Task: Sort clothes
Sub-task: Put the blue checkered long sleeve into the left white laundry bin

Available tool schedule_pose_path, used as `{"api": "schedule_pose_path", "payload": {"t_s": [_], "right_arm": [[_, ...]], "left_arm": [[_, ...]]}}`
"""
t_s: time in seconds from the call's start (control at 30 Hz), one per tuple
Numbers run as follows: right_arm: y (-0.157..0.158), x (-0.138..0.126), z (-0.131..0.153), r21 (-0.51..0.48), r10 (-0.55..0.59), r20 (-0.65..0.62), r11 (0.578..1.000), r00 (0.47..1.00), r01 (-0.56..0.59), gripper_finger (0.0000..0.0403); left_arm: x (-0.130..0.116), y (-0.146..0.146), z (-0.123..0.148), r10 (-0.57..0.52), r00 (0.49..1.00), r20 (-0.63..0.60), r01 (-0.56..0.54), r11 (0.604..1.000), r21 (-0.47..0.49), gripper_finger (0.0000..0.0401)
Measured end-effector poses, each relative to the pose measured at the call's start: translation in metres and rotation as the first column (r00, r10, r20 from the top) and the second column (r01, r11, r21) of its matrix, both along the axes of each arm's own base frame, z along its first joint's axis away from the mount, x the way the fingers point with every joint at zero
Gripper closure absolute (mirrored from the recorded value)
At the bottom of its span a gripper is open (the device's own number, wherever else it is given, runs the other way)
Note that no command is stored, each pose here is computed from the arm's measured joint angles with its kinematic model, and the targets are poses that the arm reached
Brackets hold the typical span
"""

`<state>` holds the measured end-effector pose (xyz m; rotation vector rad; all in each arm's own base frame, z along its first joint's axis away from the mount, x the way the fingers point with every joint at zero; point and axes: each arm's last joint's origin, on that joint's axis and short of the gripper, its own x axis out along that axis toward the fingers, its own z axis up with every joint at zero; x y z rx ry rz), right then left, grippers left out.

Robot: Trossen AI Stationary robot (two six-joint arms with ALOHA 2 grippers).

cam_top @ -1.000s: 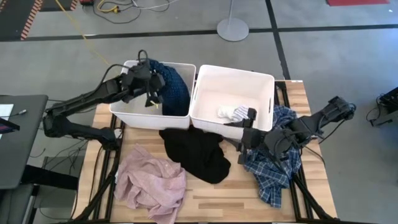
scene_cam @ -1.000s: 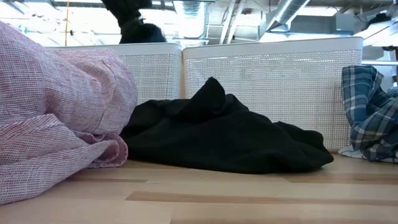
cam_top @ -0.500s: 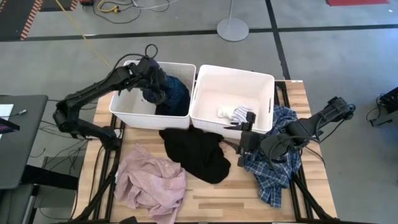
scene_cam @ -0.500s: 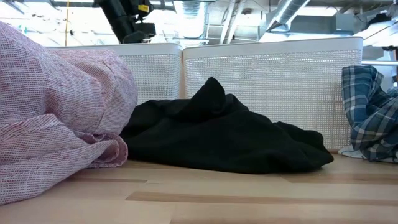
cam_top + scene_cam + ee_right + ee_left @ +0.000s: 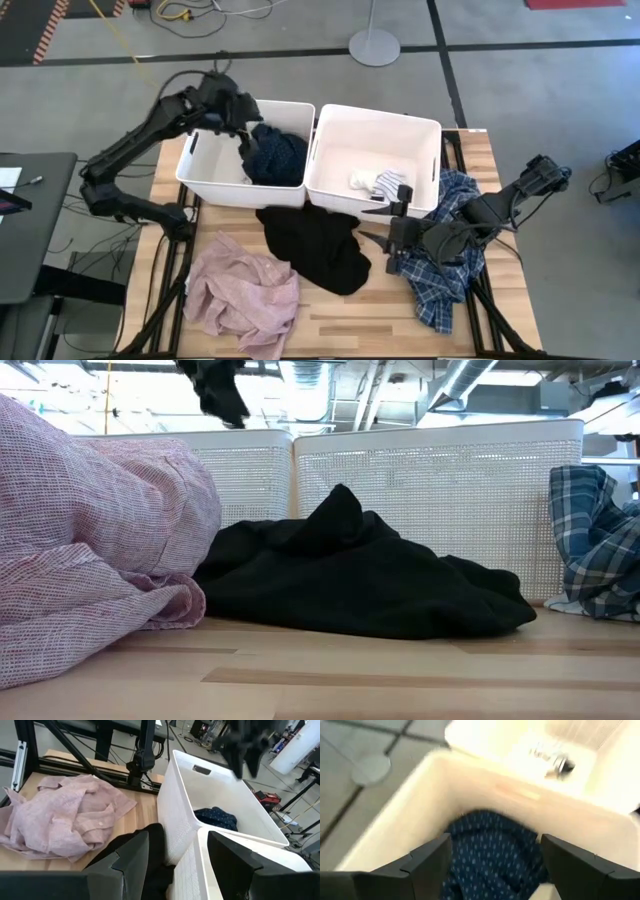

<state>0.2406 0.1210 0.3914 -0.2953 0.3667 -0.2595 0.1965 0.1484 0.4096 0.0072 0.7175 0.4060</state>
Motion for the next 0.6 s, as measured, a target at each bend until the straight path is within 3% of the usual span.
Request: {"api": "schedule_pose_path", "payload": {"t_s": [0.23,0.6], "right_arm": [[-0.001,-0.001,-0.003,0.005,-0.007,-0.025,1.0,1.0,0.007,0.0184],[0.002,-0.002,-0.003,0.018,0.041,-0.038,0.999,0.998,-0.041,0.0184]], "left_arm": [[-0.021,-0.044,0.042,-0.112,0.984,0.141,0.097,0.989,0.111,0.01],[-0.06,-0.115,0.068,-0.352,0.889,0.292,0.31,0.934,0.179,0.0117]]}}
